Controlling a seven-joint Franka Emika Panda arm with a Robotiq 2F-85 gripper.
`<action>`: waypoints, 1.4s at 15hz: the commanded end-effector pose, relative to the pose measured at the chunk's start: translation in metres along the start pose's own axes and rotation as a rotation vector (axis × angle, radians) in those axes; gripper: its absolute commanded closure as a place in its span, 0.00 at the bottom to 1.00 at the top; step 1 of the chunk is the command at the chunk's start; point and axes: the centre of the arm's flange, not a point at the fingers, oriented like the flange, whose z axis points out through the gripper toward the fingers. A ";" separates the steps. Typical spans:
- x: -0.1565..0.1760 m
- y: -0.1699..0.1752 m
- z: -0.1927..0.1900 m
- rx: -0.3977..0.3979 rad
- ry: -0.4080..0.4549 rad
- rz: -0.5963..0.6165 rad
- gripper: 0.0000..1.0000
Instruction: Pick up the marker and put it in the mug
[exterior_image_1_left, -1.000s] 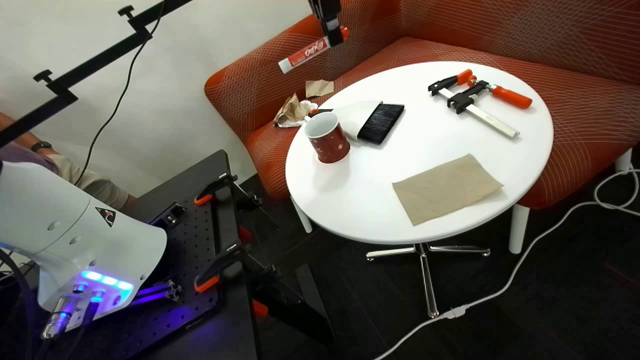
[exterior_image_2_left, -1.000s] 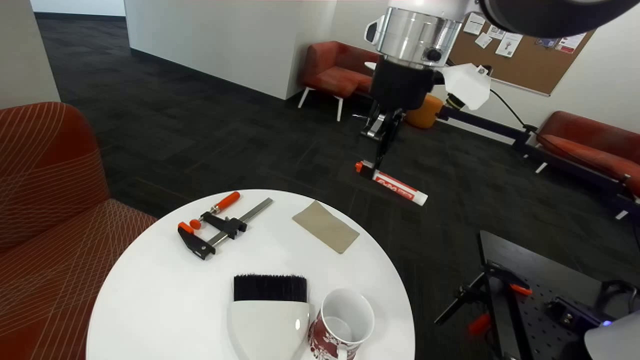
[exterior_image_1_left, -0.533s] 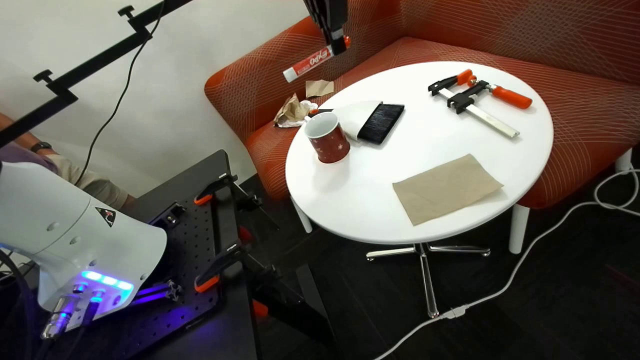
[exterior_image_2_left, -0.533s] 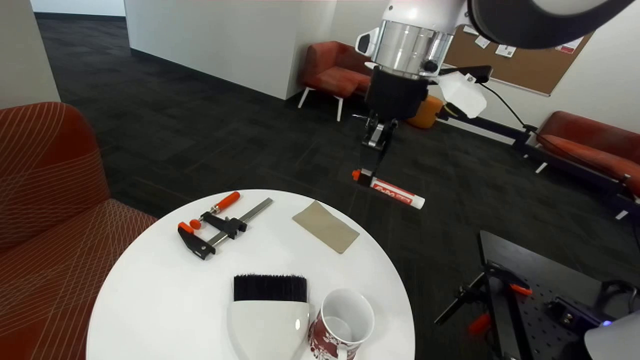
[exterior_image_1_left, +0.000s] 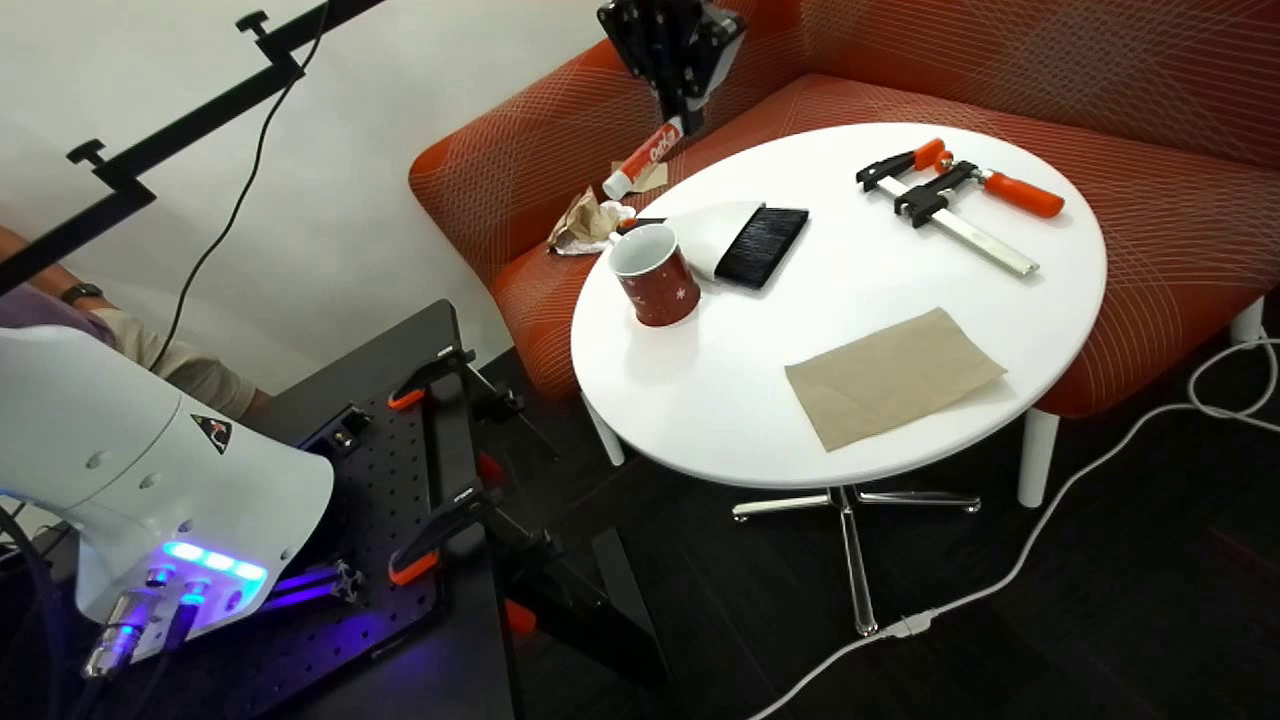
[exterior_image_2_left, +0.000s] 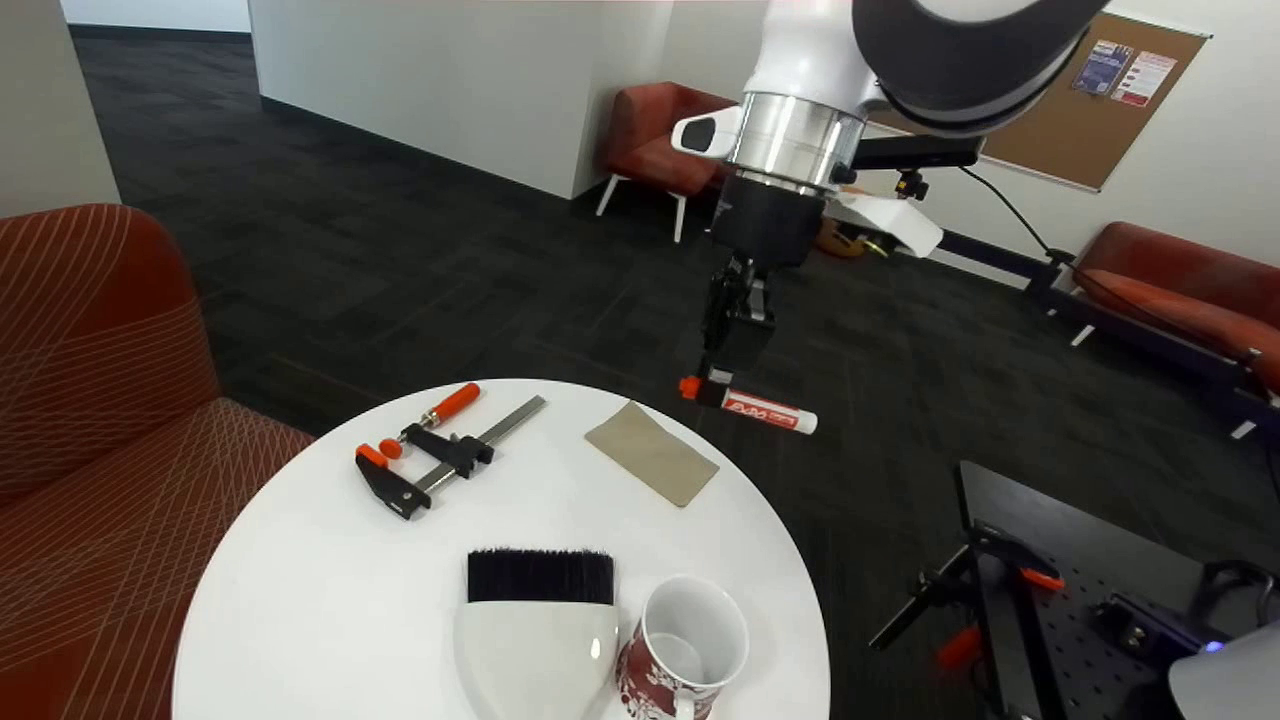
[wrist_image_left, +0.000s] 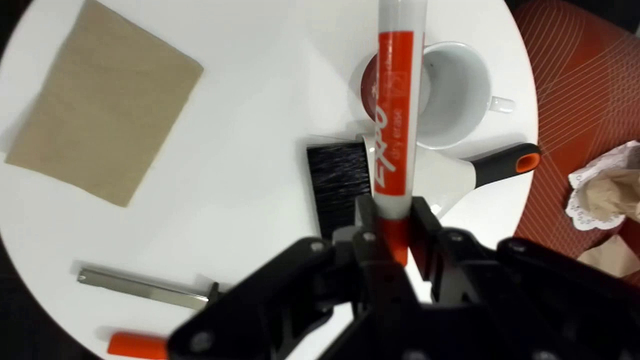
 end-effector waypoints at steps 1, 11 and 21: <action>0.003 0.010 0.005 0.089 0.064 -0.165 0.95; -0.010 0.004 0.010 0.357 0.286 -0.609 0.95; -0.030 -0.016 0.020 0.579 0.365 -0.954 0.95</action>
